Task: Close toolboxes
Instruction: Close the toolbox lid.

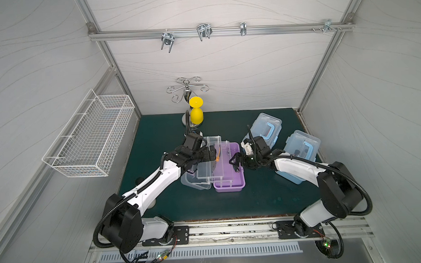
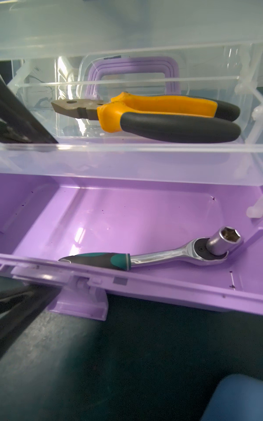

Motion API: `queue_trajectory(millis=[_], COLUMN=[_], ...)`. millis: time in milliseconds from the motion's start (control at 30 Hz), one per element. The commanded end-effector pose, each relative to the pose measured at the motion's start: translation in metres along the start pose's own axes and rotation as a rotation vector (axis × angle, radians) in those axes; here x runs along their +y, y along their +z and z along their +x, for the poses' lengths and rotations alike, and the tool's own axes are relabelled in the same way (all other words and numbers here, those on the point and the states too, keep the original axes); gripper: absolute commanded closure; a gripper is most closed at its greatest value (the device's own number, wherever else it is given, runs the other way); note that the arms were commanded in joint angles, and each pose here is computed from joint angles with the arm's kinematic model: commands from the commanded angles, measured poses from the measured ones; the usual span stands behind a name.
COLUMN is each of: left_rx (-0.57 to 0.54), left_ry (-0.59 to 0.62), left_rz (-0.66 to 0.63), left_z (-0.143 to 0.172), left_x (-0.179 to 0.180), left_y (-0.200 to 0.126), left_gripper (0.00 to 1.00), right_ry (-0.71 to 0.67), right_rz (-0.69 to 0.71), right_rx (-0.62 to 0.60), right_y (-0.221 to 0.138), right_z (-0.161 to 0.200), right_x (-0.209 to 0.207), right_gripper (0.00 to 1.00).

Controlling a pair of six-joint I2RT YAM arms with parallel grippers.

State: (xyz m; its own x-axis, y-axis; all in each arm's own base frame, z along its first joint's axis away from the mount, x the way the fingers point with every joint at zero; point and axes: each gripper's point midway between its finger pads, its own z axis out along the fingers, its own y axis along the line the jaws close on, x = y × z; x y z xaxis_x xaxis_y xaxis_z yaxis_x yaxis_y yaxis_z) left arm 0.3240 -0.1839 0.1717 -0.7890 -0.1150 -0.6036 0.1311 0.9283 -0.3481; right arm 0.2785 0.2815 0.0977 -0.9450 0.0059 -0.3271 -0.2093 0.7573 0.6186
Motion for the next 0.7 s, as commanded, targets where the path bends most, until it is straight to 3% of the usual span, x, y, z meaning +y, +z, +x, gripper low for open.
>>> queue_trajectory(millis=[0,200,667], left_rx=[-0.126,-0.136,-0.228], left_ry=[0.067,0.116,0.146], left_rz=[0.061,0.092,0.037], left_z=[-0.039,-0.044,-0.062], left_x=[-0.025,-0.033,-0.026], left_y=[-0.031,-0.038,-0.07], left_gripper=[0.01,0.01,0.01], right_ry=[-0.033,-0.032,-0.023], right_rz=[0.007,0.009,0.026], right_rx=[-0.002,0.001,0.013], right_y=[0.006,0.006,0.009], right_z=[-0.001,0.0,0.001], right_x=[0.004,0.004,0.0], right_gripper=[0.12,0.12,0.12])
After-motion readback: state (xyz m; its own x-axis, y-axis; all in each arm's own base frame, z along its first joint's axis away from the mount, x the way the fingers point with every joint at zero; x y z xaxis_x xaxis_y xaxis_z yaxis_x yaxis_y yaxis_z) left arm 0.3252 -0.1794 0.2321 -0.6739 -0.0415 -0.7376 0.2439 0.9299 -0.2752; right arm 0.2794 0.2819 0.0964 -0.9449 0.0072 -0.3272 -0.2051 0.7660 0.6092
